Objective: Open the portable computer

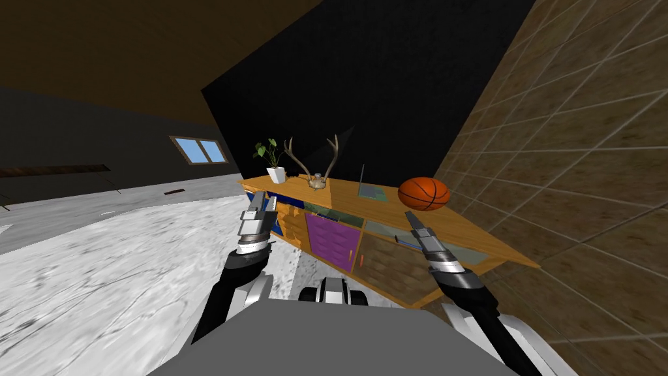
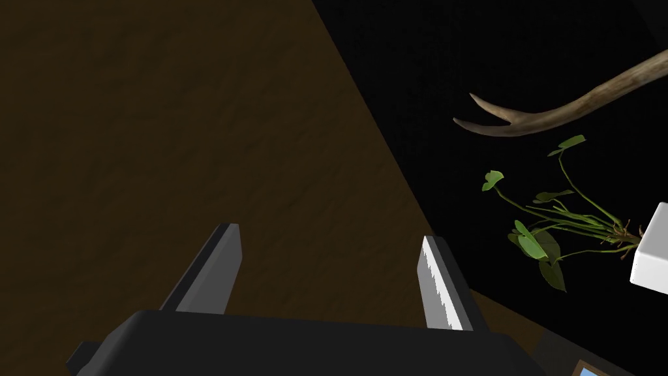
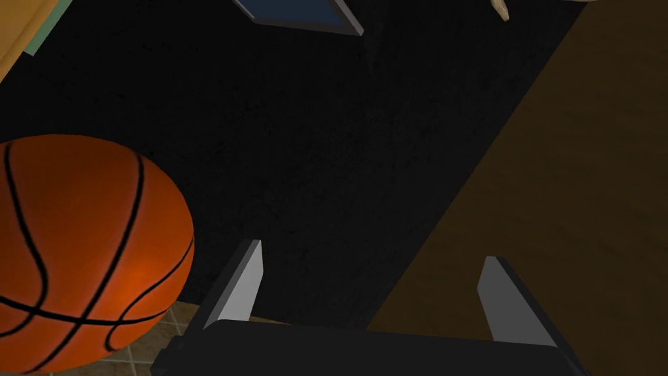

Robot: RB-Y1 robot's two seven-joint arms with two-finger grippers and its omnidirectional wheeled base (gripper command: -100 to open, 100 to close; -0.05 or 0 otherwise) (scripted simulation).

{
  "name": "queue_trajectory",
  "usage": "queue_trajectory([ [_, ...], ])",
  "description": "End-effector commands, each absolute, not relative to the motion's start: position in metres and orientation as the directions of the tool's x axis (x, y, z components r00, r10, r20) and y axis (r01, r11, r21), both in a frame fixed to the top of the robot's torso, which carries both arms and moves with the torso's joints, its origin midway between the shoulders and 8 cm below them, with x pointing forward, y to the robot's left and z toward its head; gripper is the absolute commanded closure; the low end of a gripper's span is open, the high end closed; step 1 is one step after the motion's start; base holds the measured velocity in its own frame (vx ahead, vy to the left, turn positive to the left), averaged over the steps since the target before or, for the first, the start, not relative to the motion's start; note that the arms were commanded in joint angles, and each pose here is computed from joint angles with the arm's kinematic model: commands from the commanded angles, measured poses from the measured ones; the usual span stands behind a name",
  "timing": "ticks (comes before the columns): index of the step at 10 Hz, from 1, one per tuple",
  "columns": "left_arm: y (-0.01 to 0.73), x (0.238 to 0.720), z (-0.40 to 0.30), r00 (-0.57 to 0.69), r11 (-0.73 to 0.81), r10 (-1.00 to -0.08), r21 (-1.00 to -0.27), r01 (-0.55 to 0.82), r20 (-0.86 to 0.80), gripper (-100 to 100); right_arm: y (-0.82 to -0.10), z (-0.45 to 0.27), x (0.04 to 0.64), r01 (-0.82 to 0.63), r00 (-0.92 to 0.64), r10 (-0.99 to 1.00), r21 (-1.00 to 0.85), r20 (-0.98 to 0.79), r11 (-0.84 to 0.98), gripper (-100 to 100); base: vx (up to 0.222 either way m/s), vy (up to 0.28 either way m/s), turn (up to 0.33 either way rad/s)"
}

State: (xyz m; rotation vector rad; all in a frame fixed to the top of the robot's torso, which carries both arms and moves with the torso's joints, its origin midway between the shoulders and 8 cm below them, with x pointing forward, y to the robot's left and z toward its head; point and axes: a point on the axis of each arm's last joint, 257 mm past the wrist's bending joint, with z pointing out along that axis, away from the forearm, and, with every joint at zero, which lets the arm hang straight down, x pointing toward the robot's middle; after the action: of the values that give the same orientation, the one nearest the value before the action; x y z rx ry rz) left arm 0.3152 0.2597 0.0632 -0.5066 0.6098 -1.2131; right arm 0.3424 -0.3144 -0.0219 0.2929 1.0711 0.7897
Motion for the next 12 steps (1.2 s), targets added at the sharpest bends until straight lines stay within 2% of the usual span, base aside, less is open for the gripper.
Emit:
queue_trajectory([
  [1, 0.26, 0.315, 0.063, 0.229, 0.277, -0.96, -0.657, 0.702, -0.161, 0, -0.337, -0.04, 0.346, -0.343, 0.216, 0.605, 0.521, -0.766, 0.782, -100, 0.003, 0.045, 0.073],
  [5, 0.26, 0.315, 0.063, 0.229, 0.277, -0.96, -0.657, 0.702, -0.16, 0, -0.392, -0.068, 0.346, -0.166, 0.149, 0.4, 0.376, -0.904, 0.912, -100, 0.012, 0.075, 0.098],
  [9, 0.26, 0.315, 0.063, 0.229, 0.277, -0.96, -0.657, 0.702, -0.16, 0, -0.425, -0.077, 0.344, -0.079, 0.102, 0.281, 0.274, -0.954, 0.958, -100, 0.018, 0.059, 0.066],
  [12, 0.26, 0.315, 0.063, 0.229, 0.277, -0.96, -0.657, 0.702, -0.16, 0, -0.483, -0.088, 0.336, 0.059, 0.026, 0.113, 0.114, -0.993, 0.992, -100, 0.049, 0.09, 0.134],
])
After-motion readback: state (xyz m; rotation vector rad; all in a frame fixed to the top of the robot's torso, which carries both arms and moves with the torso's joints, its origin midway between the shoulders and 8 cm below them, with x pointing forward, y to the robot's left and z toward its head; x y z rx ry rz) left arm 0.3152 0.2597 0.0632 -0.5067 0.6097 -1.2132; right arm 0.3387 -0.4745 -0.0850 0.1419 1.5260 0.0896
